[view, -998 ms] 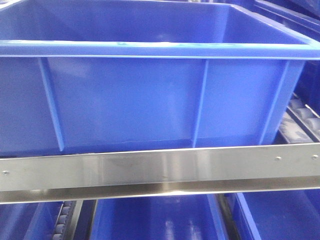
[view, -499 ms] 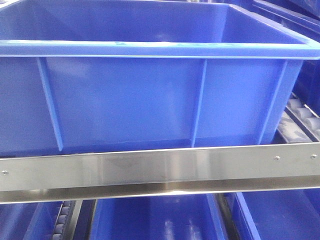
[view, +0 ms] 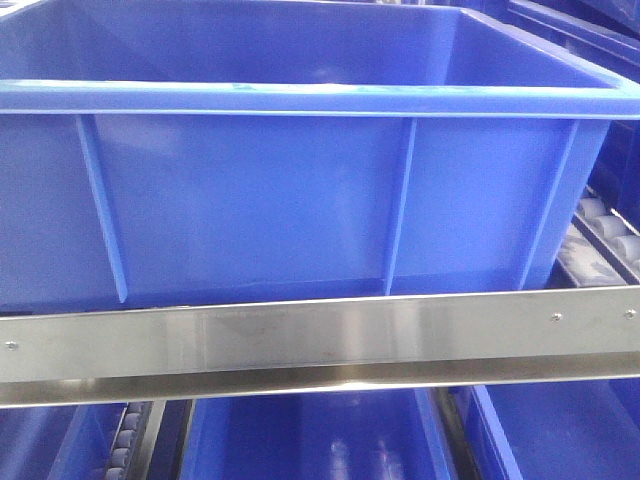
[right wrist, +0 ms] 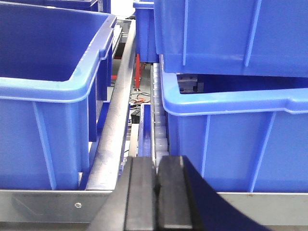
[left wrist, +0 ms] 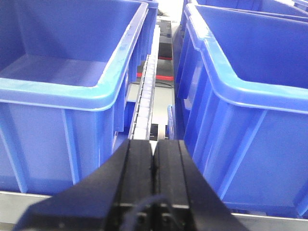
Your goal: Grab silver tray and place in blue box
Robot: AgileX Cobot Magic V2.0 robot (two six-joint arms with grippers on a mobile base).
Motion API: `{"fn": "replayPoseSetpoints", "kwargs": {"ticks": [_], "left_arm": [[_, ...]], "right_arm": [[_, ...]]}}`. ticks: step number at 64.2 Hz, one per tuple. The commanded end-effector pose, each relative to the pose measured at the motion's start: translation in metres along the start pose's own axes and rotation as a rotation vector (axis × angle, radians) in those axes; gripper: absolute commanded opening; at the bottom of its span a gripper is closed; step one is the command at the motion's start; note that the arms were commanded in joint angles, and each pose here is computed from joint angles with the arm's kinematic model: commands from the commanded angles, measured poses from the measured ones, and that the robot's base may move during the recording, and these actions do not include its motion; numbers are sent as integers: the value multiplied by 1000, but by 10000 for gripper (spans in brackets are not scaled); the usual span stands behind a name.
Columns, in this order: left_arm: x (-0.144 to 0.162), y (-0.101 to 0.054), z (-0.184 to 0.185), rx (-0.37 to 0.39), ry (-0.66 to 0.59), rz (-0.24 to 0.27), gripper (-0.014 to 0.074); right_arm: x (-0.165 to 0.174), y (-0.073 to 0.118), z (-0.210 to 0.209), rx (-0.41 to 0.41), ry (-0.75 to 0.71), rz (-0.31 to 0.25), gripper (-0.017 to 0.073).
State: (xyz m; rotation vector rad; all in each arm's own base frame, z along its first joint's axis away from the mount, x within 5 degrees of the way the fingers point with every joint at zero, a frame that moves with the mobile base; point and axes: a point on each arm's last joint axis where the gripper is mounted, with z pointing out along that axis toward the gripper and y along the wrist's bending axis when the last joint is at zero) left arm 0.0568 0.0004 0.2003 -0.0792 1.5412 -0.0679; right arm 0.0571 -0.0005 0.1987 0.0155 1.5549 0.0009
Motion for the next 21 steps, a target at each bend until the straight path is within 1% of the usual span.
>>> {"fn": "replayPoseSetpoints", "kwargs": {"ticks": [1,21], "left_arm": [[-10,0,-2,1,-108,-8,-94],[-10,0,-2,1,-108,-8,-94]], "right_arm": [[-8,-1,-2,11,-99,-11,53],[-8,-1,-2,11,-99,-11,53]]}}
